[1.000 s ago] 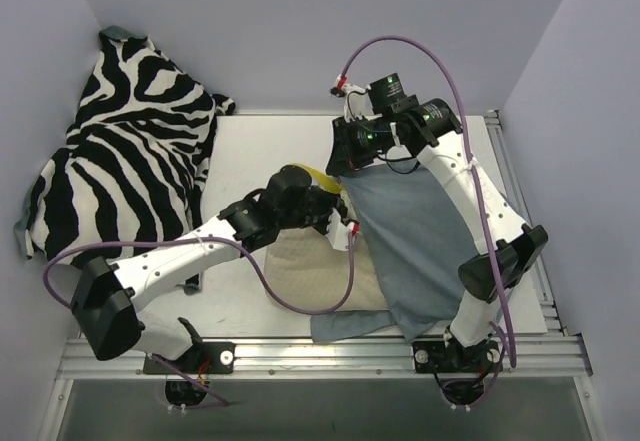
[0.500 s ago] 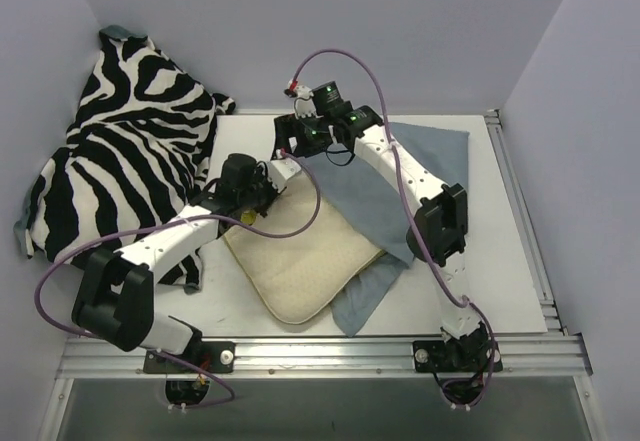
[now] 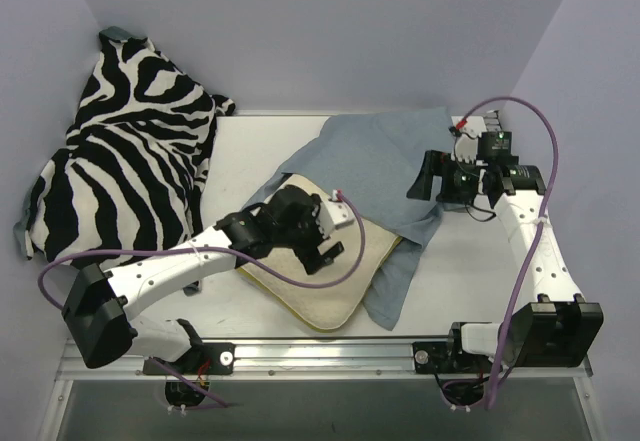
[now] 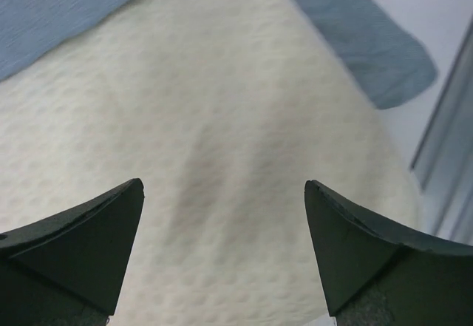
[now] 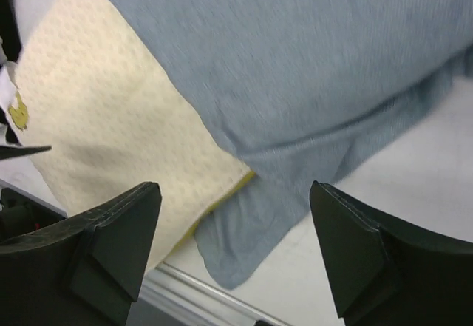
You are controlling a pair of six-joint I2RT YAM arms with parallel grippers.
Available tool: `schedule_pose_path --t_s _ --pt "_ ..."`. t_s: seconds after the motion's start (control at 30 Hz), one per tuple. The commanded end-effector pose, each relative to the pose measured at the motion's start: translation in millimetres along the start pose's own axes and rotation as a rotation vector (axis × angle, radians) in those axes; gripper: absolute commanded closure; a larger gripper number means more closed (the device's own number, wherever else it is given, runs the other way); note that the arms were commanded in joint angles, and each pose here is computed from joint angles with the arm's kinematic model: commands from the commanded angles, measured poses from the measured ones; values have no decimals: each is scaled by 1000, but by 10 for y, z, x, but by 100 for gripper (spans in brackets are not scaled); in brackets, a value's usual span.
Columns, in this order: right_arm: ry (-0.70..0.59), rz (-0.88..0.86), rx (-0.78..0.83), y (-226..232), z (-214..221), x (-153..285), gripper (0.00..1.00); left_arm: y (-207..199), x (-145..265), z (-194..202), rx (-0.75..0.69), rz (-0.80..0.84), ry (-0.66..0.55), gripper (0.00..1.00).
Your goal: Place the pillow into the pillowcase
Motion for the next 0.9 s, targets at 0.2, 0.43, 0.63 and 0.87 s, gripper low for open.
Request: schedule_pose_path --t_s 0.2,0.43,0.63,0.87 --pt "315 91 -431 -854 1110 -33 20 -978 -540 -363 73 54 94 3" --pt "331 82 -523 -924 1139 -78 18 -921 -1213 -99 155 -31 271 2" --pt "400 133 -573 -1046 1308 -253 17 -525 -1407 -149 355 53 253 98" --pt "380 185 -539 -1114 1318 -709 15 -113 -1154 -1189 464 258 -82 100"
Point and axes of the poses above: each gripper's point midway between its finger pads, its own x axis back along the fingers, its own y axis along the line the jaws close on, z = x × y, the point moved 3 cm from there along x, back along the fingers, and after that the axes turned 8 degrees about -x, right-handed, at the moved point
